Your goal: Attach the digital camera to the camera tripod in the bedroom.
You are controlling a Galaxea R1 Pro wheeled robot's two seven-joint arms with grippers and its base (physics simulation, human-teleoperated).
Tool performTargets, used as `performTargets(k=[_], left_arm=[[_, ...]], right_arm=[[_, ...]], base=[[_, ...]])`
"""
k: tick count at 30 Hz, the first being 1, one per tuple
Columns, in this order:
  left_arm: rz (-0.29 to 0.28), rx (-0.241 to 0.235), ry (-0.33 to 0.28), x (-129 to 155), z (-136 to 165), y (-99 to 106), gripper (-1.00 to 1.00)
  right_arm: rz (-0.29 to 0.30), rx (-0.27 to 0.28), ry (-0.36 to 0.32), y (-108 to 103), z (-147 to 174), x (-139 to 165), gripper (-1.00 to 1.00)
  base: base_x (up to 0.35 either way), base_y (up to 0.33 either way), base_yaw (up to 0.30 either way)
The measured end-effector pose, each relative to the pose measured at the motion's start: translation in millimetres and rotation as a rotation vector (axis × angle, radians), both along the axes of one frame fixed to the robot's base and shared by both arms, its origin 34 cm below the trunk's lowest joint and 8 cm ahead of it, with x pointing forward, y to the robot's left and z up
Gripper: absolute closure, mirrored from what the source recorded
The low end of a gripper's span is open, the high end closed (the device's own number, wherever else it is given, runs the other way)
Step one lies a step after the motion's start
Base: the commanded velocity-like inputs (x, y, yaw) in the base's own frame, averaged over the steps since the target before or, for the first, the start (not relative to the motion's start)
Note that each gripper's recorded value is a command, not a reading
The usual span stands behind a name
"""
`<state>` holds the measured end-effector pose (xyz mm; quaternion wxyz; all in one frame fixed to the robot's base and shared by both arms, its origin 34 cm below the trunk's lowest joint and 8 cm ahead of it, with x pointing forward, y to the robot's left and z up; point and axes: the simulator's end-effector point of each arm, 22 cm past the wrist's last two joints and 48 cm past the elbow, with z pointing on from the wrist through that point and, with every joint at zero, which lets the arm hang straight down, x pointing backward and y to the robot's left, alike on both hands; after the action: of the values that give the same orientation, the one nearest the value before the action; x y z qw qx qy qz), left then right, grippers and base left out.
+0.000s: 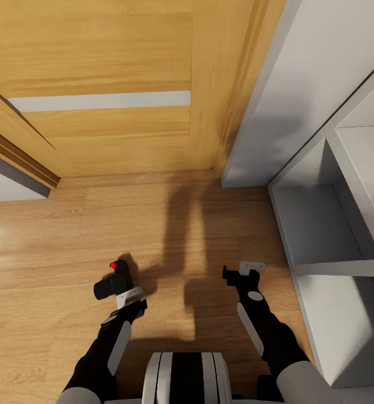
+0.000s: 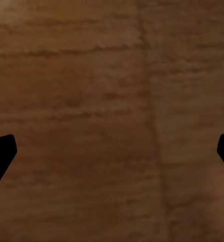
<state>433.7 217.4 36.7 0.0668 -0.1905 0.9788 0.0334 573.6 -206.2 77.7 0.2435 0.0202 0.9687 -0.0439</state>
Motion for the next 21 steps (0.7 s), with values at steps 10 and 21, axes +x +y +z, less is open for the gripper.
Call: performTargets(k=[10, 21], left_arm=[[0.008, -0.016, 0.000, -3, -2, 1, -1.00], [0.003, -0.013, -0.003, -2, -2, 2, -1.00]], right_arm=[[0.003, -0.003, -0.014, -1, 4, 6, -1.00], [-0.004, 0.010, -0.074, 1, 21, 28, -1.00]], base=[[0.000, 0.000, 0.000], [0.000, 0.000, 0.000]])
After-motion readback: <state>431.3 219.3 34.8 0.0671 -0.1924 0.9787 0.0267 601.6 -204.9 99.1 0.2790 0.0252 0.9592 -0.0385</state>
